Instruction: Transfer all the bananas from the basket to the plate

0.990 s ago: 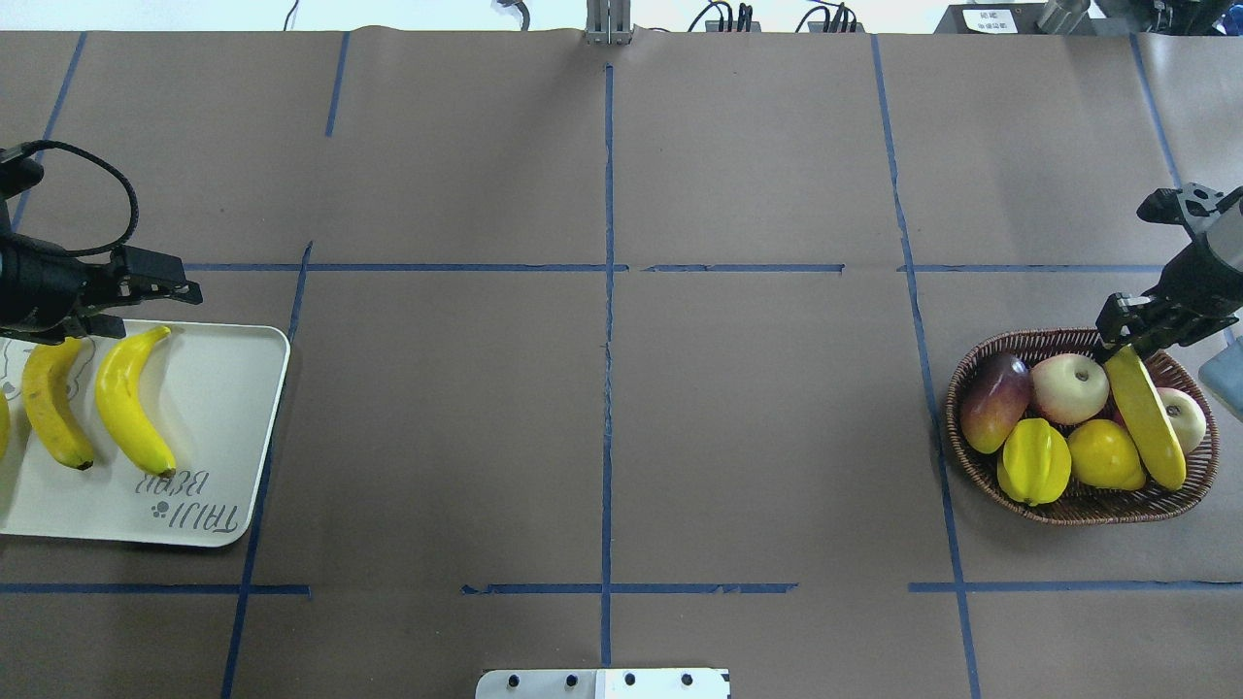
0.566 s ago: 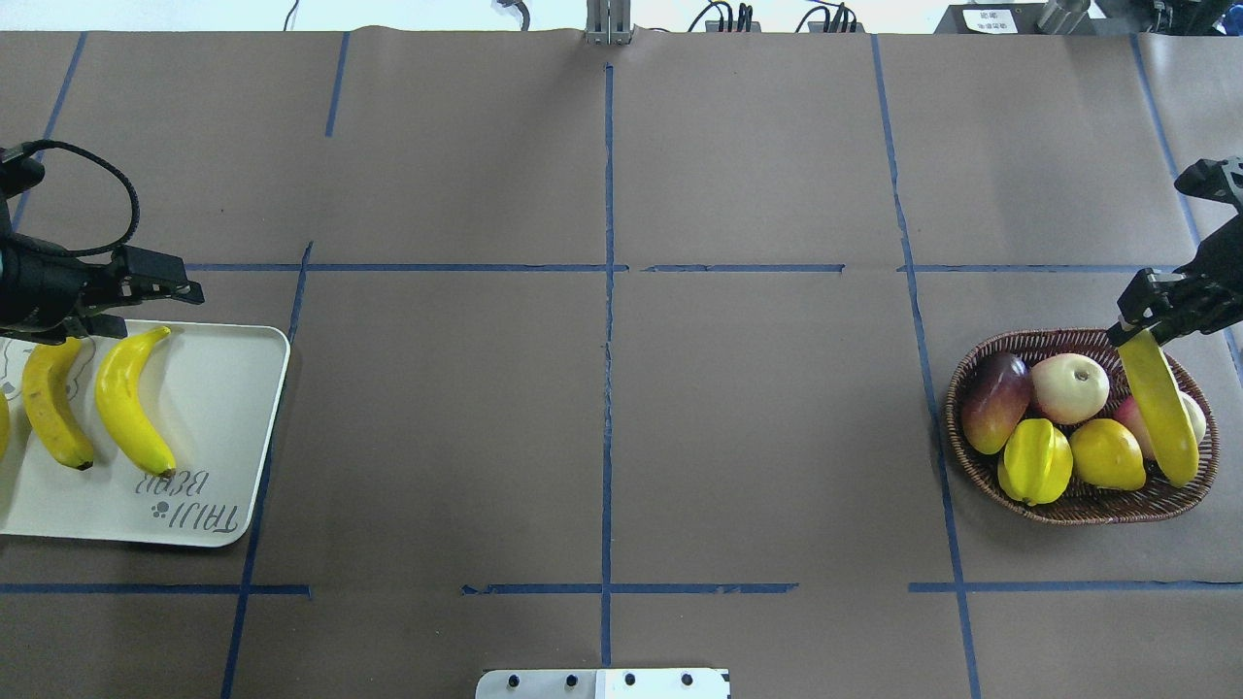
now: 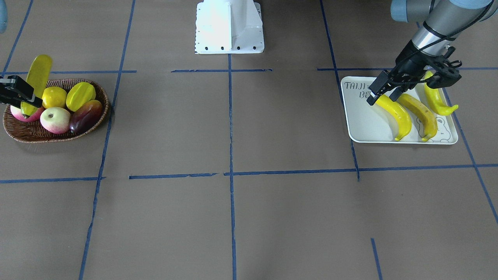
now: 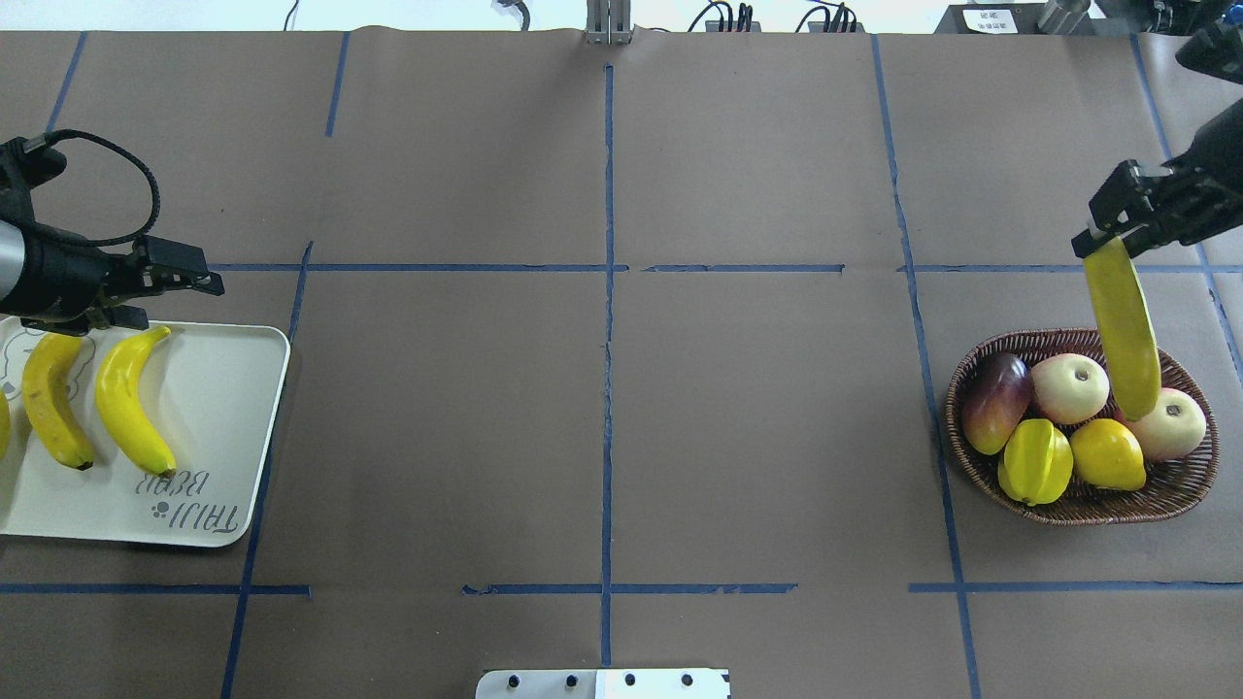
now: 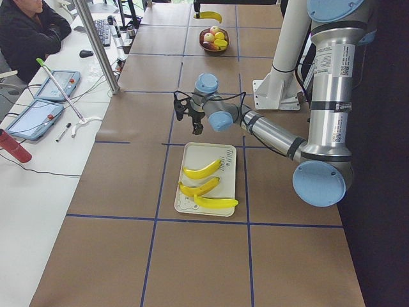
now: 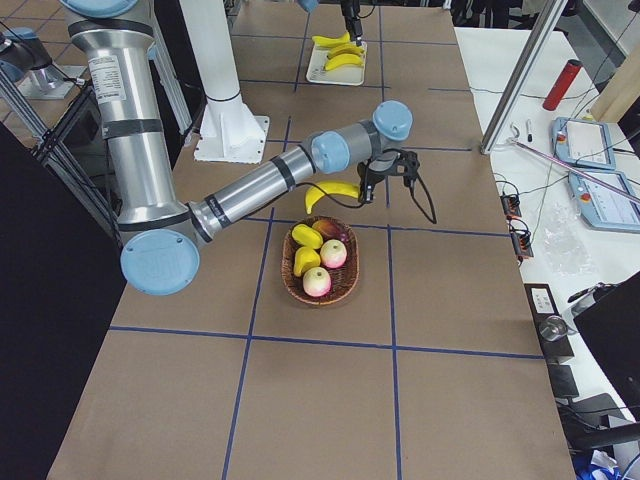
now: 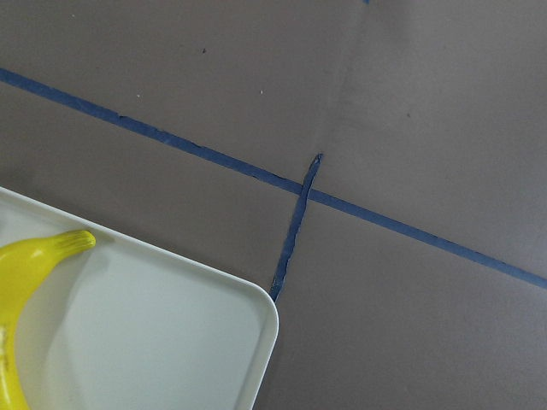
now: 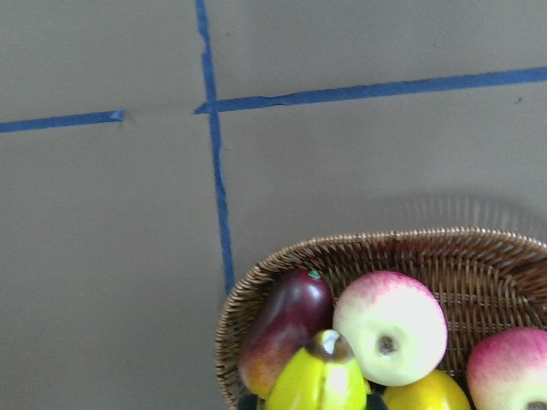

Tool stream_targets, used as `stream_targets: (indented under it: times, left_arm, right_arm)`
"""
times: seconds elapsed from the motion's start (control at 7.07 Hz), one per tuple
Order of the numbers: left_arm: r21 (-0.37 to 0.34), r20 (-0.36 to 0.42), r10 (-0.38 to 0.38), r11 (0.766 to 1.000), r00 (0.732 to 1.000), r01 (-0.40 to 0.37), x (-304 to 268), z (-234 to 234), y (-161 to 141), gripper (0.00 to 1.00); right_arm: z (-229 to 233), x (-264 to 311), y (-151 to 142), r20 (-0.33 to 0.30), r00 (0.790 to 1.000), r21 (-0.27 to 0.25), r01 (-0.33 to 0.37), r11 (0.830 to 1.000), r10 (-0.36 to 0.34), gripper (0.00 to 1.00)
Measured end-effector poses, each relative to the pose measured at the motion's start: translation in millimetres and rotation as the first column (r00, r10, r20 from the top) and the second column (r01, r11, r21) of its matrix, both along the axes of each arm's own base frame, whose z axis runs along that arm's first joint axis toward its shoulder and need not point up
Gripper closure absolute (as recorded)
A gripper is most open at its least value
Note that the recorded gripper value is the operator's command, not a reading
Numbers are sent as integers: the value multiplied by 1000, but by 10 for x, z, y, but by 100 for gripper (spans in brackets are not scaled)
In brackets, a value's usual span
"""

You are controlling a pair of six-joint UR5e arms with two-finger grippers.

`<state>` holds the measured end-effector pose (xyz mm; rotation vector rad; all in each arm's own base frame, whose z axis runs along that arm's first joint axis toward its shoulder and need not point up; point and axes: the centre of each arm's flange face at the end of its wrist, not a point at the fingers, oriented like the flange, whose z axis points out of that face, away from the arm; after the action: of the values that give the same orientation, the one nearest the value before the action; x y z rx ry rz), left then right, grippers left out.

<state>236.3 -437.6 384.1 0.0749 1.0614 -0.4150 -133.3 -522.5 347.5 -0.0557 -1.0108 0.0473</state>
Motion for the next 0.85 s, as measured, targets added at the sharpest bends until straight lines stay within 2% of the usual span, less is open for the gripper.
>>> stream_targets:
  times: [0.14, 0.28, 0.42, 0.57, 0.71, 0.85]
  left_arm:
    - [-31, -31, -17, 999, 999, 16, 82, -151, -43, 0]
    - [-81, -70, -38, 996, 997, 33, 209, -338, -64, 0]
    - [-156, -124, -70, 986, 990, 50, 388, -588, -62, 0]
    - [-229, -177, -100, 972, 979, 58, 567, -849, -42, 0]
    - [-291, -231, -124, 955, 965, 53, 757, -1145, -12, 0]
    - [-339, -282, -147, 940, 948, 45, 895, -1438, 6, 0]
  right_arm:
    - [-594, -54, -177, -1, 997, 41, -78, 996, 78, 100]
    - [-1092, -104, -283, 8, 988, 90, -157, 983, 157, 100]
    - [-1451, -190, -326, 38, 968, 150, -249, 957, 246, 100]
    - [-1673, -389, -306, 82, 937, 212, -349, 913, 339, 100]
    - [-1843, -712, -207, 133, 893, 268, -451, 851, 431, 100]
    - [-2001, -1011, -29, 181, 846, 301, -533, 790, 502, 100]
